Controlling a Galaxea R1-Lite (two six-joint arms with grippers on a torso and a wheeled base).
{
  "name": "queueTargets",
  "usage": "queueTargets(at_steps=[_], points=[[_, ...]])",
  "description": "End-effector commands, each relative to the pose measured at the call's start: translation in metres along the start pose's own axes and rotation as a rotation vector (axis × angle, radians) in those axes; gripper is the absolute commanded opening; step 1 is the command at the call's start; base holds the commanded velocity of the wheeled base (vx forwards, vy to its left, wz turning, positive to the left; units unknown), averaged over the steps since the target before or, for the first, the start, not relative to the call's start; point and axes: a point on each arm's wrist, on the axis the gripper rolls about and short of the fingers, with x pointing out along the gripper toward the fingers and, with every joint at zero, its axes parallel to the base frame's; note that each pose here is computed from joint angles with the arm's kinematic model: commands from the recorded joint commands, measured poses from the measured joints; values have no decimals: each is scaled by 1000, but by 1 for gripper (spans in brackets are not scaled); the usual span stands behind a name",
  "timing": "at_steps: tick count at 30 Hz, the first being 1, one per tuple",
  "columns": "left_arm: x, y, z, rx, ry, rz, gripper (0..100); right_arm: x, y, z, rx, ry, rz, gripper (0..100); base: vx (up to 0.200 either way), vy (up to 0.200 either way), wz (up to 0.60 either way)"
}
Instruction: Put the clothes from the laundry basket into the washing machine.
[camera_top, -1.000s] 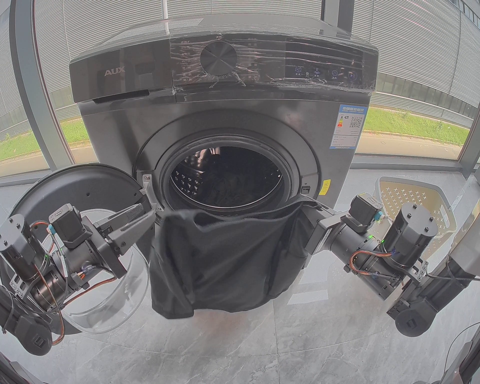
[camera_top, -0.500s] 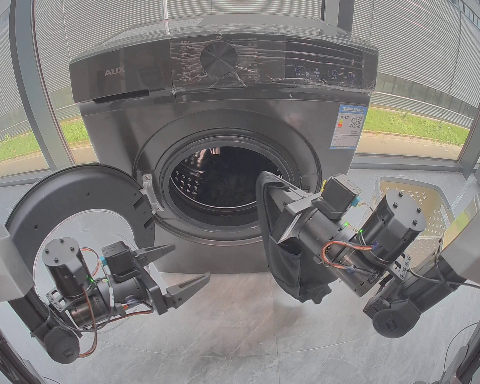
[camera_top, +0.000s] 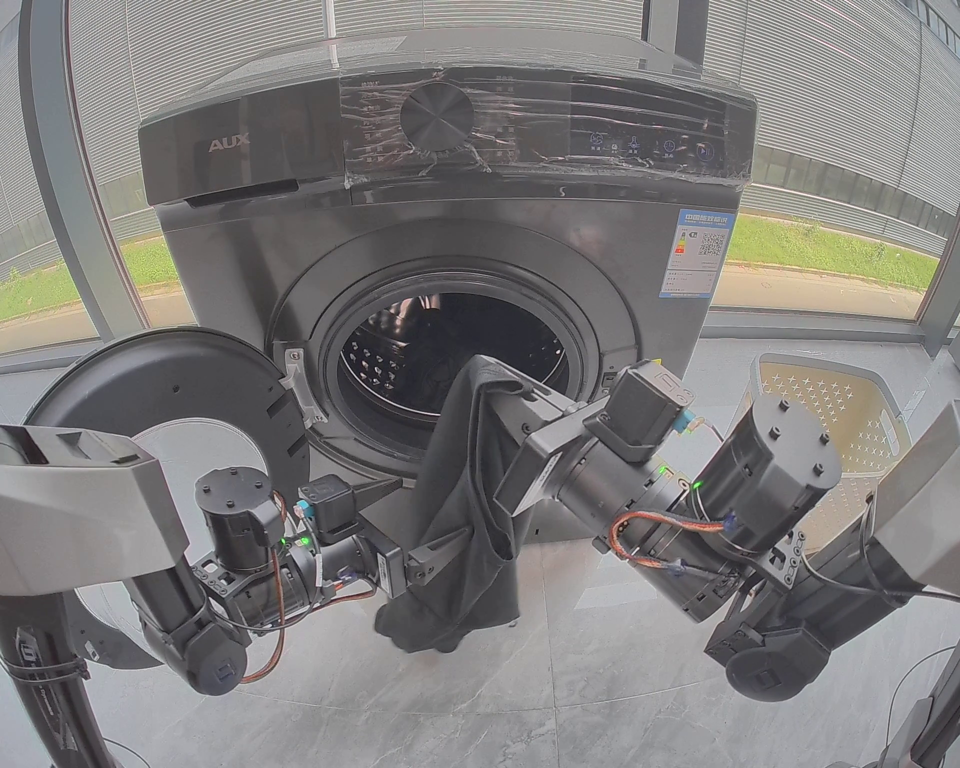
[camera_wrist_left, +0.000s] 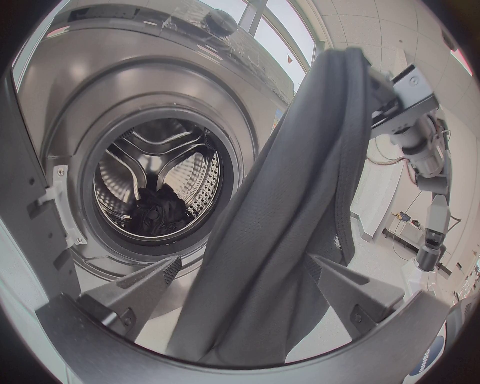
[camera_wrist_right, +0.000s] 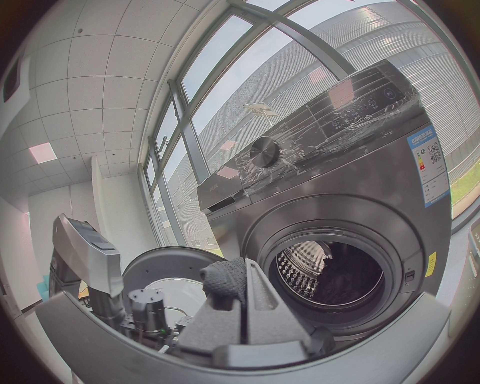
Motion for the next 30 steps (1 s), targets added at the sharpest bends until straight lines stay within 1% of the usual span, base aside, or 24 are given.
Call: queueTargets(at_steps=[1, 3, 6, 11, 13, 14, 15, 16, 24, 30], points=[[18, 3, -20, -8, 40, -13, 100, 0, 7, -2, 7, 3, 19, 0, 0, 0, 0], [19, 1, -26, -11, 56, -26, 100, 1, 7, -2, 8, 2, 17, 0, 0, 0, 0], [20, 0, -30, -12, 69, -26, 100, 1, 7, -3, 9, 3, 19, 0, 0, 0, 0], [22, 4, -33, -16, 75, -14, 100, 1, 13, -5, 16, 7, 34, 0, 0, 0, 0], [27, 6, -35, -14, 67, -9, 100, 0, 18, -6, 20, 11, 45, 0, 0, 0, 0], [27, 6, -36, -13, 69, -7, 100, 0, 18, -6, 22, 11, 45, 0, 0, 0, 0], [29, 7, -37, -7, 70, -8, 100, -1, 20, -6, 24, 12, 51, 0, 0, 0, 0], [30, 7, -38, -1, 69, -8, 100, -1, 20, -6, 24, 12, 51, 0, 0, 0, 0], [41, 3, -48, 5, 81, -30, 100, -1, 20, -7, 26, 15, 50, 0, 0, 0, 0], [48, 5, -55, 3, 85, -31, 100, -2, 20, -6, 29, 14, 51, 0, 0, 0, 0]])
